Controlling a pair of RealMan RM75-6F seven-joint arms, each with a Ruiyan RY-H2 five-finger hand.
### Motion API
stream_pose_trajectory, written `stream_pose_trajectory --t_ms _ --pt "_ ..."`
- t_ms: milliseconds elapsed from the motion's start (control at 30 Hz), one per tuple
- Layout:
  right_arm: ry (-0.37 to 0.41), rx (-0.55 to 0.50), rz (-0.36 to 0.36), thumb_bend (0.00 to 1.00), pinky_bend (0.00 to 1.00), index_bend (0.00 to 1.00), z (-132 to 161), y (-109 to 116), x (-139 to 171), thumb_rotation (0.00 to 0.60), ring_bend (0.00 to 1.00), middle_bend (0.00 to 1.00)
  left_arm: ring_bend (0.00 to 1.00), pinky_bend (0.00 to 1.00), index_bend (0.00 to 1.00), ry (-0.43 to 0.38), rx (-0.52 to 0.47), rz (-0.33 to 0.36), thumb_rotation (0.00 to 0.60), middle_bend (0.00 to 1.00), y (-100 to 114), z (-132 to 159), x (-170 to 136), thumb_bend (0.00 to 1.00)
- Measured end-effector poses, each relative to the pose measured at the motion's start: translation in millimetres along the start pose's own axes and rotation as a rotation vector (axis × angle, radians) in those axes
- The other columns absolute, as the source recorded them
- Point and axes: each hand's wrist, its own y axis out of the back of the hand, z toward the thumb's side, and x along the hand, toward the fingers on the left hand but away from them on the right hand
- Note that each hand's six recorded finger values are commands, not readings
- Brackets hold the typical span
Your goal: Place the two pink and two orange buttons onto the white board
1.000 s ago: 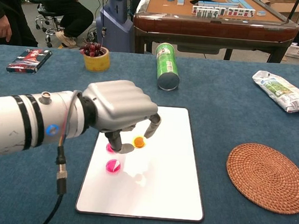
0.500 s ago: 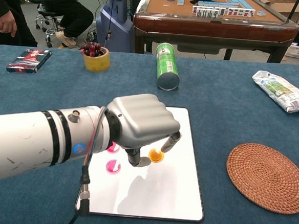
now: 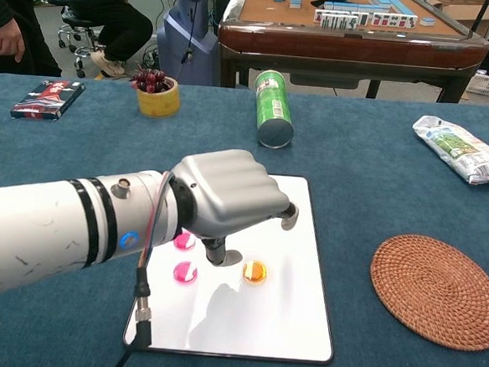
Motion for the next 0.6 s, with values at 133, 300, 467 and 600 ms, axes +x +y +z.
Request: stream_pose_trajectory --t_ms 133,300,467,600 --pt "0.0 0.002 0.003 0.06 0.54 0.28 0 -1 0 0.6 0.29 0.33 1.0 1.0 0.32 0.039 -0.001 0.005 0.6 1.0 -1 -14 -4 0.35" --pt "0.005 0.007 0.009 0.06 0.54 0.29 2 -3 0 0.6 0.29 0.33 1.0 1.0 0.35 0.121 -0.001 -0.008 0.6 1.0 -10 -48 -12 0.35" --pt "0.008 0.017 0.018 0.06 0.54 0.29 4 -6 -1 0.6 0.29 0.33 1.0 1.0 0.37 0.212 -0.009 -0.032 0.6 1.0 -22 -85 -22 0.35" --pt "0.008 0.023 0.025 0.06 0.54 0.29 5 -9 -1 0.6 0.29 0.33 1.0 1.0 0.38 0.277 -0.031 -0.047 0.6 1.0 -30 -111 -29 0.35"
